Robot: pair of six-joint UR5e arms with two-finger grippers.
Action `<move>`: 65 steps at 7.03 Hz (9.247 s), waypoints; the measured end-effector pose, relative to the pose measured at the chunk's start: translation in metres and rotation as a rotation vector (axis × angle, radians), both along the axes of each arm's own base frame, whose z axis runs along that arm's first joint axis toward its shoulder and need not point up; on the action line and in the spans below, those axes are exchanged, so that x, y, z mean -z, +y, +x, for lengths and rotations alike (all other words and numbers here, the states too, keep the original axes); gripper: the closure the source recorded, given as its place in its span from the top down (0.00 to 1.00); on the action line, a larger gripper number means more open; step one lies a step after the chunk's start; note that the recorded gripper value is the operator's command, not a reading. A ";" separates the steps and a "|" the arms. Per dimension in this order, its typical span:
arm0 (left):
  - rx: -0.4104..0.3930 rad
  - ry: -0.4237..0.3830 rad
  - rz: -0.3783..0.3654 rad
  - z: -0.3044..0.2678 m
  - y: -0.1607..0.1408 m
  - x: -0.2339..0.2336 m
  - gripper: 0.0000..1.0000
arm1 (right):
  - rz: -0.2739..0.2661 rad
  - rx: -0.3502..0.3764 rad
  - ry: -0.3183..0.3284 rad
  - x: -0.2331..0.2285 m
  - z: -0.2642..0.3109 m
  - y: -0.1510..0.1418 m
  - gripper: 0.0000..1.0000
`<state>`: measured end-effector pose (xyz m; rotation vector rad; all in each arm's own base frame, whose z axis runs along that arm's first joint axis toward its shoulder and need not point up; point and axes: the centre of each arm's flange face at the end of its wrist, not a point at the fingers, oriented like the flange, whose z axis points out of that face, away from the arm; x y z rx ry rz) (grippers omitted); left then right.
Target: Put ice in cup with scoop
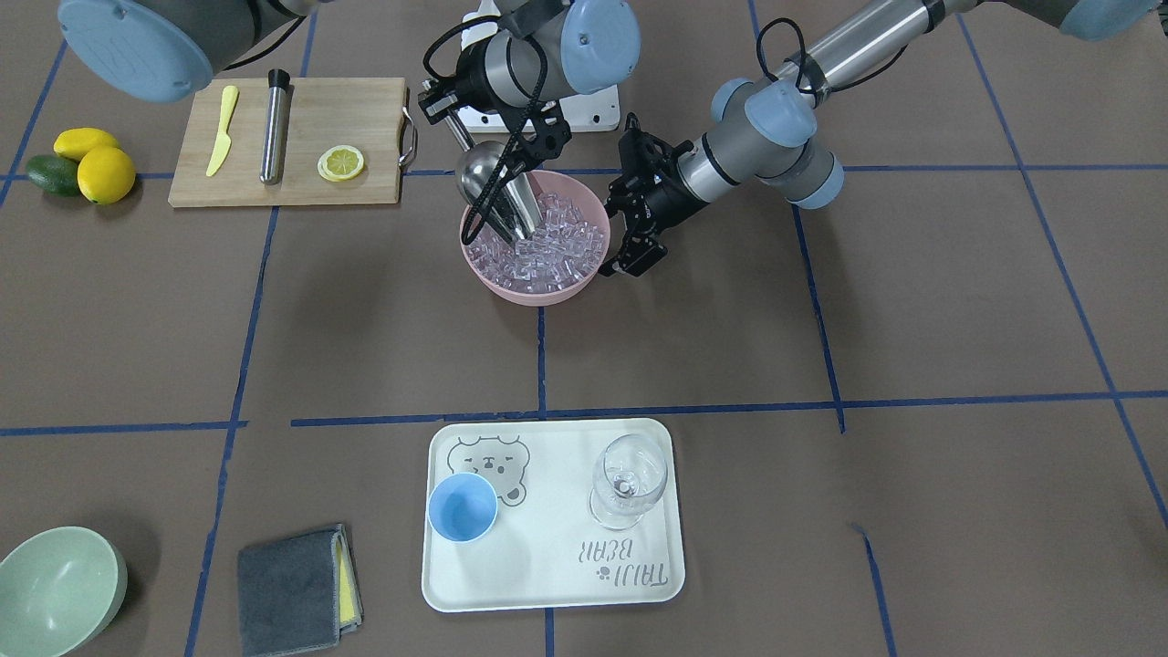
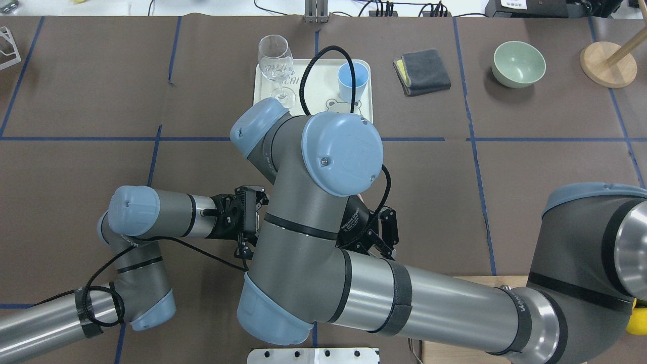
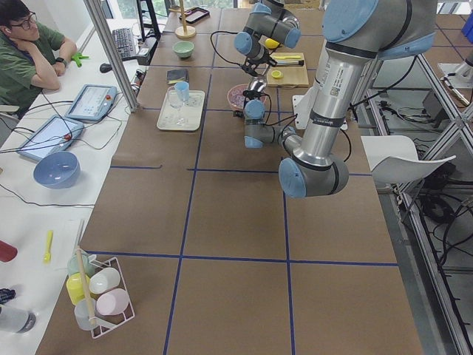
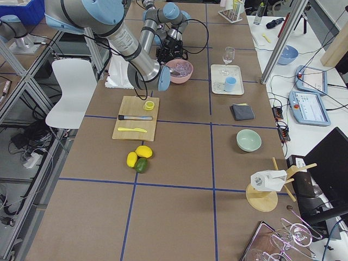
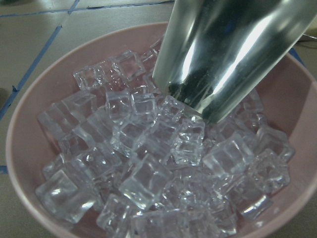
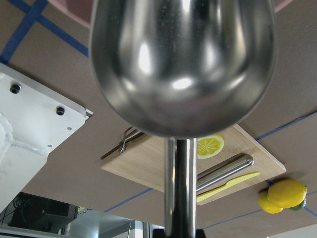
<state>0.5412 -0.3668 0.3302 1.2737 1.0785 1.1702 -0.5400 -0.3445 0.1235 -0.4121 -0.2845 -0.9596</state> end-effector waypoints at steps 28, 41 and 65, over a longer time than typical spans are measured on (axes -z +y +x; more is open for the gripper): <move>-0.001 0.008 0.003 0.000 0.001 0.004 1.00 | 0.009 -0.460 -0.414 -0.033 0.152 -0.145 0.00; -0.002 0.065 0.030 -0.007 0.005 0.006 1.00 | -0.133 -0.471 -0.205 -0.055 0.109 -0.283 0.00; -0.004 0.069 0.030 -0.009 0.005 0.004 1.00 | -0.137 -0.339 -0.278 -0.052 0.203 -0.300 0.00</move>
